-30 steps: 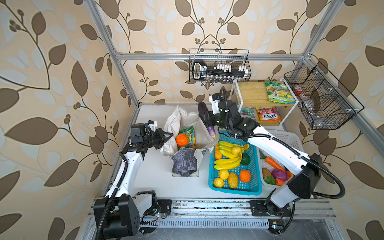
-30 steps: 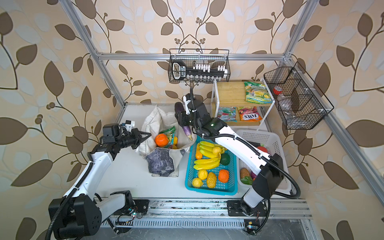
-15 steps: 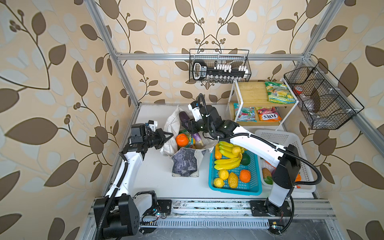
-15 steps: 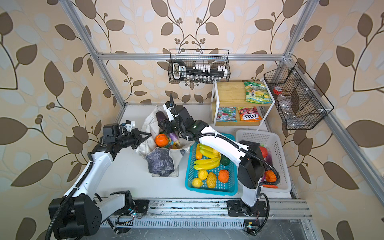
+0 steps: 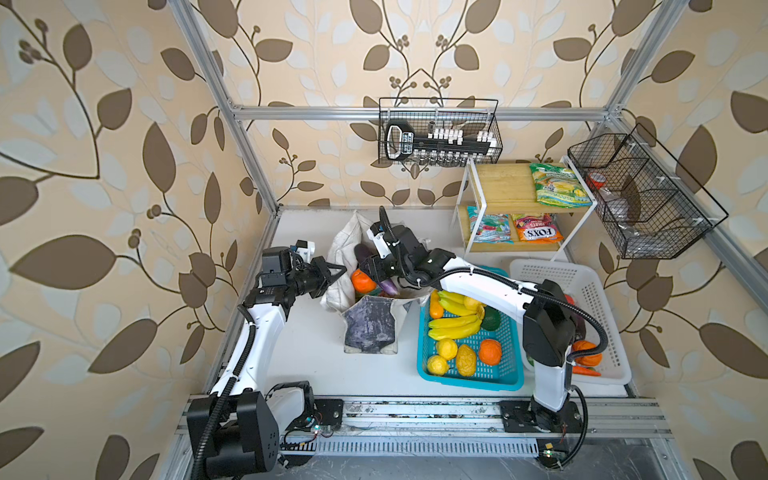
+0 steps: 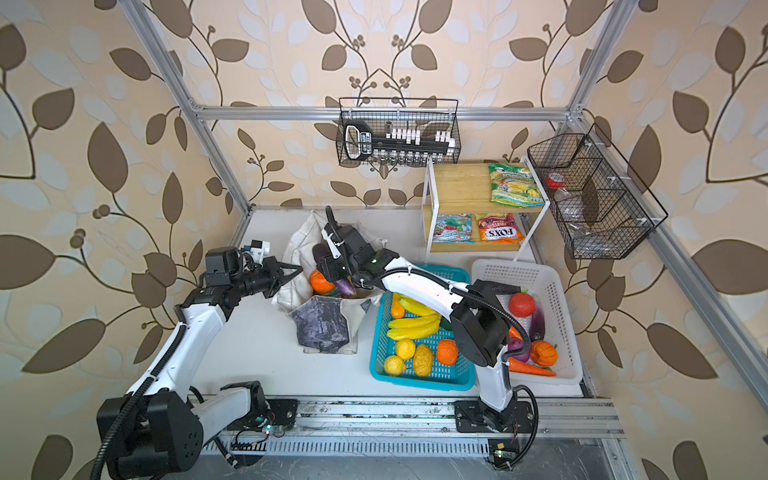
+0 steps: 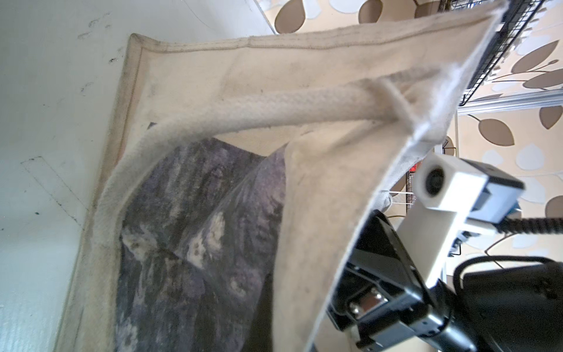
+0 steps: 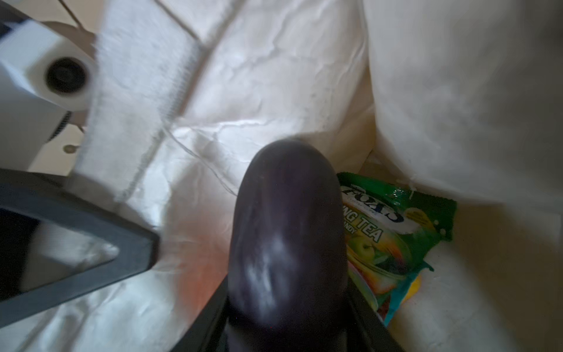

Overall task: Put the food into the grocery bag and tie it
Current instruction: 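Lower the eggplant into the tote and open the right gripper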

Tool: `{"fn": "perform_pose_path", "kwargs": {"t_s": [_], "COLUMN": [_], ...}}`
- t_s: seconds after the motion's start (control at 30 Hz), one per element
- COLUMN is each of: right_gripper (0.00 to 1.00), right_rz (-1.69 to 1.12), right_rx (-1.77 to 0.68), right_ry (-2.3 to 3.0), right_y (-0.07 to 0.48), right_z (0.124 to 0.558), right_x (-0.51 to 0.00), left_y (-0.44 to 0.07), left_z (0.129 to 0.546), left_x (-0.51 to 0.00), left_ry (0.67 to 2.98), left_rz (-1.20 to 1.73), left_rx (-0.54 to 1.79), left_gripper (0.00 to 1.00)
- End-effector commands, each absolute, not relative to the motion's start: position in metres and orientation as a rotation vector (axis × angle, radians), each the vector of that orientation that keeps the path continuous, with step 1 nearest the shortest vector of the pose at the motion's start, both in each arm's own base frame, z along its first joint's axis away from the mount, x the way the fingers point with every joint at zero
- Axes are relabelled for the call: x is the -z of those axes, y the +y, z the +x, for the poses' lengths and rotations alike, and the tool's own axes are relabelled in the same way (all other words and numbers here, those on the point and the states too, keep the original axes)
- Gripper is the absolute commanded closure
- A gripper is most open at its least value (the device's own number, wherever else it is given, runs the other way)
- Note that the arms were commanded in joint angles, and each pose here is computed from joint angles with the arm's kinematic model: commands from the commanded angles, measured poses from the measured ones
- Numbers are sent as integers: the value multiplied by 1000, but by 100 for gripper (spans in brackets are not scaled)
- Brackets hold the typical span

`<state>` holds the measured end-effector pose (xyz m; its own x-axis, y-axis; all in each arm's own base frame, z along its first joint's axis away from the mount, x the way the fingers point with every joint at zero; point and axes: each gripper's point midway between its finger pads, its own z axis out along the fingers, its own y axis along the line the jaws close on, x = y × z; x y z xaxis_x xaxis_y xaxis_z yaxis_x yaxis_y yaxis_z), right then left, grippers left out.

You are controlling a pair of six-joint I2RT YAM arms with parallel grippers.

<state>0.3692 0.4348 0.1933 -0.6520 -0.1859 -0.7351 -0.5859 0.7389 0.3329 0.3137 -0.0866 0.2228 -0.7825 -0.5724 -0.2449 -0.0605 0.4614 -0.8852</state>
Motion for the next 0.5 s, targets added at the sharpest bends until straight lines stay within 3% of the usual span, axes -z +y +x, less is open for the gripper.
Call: {"fn": "perform_pose_path", "kwargs": {"t_s": [0.0, 0.47], "right_gripper": [59, 56], "right_rz": [-575, -592], "right_rx": [-669, -577], "right_ry": [2263, 2317], "right_y": [433, 432], "right_z": [375, 379], "right_x": [-177, -140], "left_y": [-94, -94], "left_z": [312, 311], "left_x": [-245, -245], "left_ry": [2150, 2150], "left_rz": [-420, -425], "left_rx": [1309, 1315], "left_gripper": [100, 100]}}
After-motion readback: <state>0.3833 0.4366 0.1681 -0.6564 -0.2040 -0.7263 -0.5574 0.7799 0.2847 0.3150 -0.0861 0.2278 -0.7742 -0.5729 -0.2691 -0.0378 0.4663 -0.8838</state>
